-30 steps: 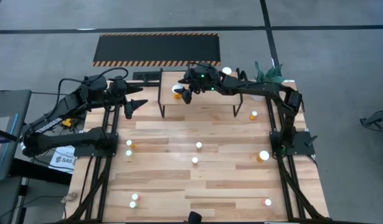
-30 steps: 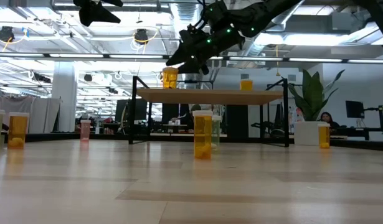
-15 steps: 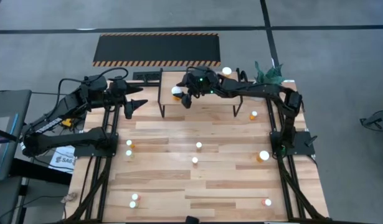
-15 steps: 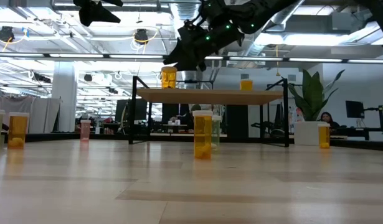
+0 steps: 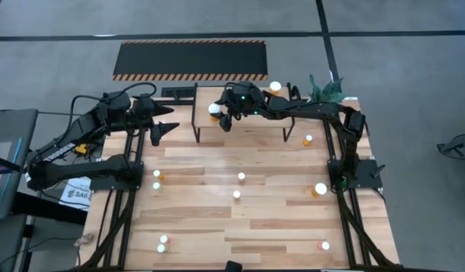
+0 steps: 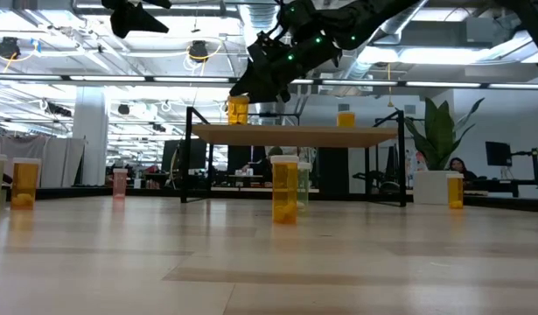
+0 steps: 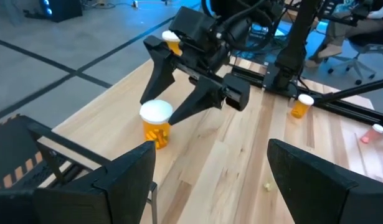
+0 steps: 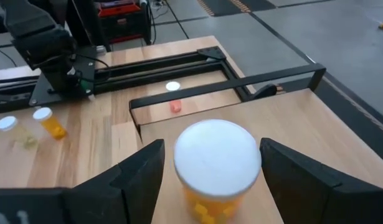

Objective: Pick and place medicine bottles onto shelf by color
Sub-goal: Put the top large orange pill bottle on the shelf aligned with the other large orange pill bottle

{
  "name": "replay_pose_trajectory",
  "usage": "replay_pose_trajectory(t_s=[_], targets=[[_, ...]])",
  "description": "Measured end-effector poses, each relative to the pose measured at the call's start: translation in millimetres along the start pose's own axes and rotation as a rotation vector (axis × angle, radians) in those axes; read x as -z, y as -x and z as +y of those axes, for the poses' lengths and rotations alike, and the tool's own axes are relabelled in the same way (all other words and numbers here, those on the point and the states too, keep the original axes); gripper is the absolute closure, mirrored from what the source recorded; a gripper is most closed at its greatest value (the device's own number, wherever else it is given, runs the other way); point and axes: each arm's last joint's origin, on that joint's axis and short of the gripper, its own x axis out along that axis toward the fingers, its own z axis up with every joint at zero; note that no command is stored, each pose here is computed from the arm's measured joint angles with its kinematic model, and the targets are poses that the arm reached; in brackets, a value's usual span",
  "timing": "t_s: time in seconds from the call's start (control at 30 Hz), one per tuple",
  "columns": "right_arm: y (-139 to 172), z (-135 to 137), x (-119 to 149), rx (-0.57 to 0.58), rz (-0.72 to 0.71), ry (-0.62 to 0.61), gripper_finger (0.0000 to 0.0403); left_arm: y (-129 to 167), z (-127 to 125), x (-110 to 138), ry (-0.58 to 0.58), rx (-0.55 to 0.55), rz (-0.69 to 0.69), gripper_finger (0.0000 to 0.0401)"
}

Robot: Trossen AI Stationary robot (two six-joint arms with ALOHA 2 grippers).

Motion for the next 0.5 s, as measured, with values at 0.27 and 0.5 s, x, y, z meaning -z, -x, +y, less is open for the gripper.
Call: replay_pose_trajectory(t_s=[0.27, 0.5], targets=[[0.0, 0.0, -0.1, 0.0, -0.001, -0.002, 0.0129, 0.0, 0.1, 0.8, 0.005, 0.0, 0.008, 0.0104], [0.0, 0.0, -0.2, 0.0, -0.002, -0.003, 0.0169, 0.1, -0.3, 3.0, 0.013, 0.014, 0.031, 0.0104]])
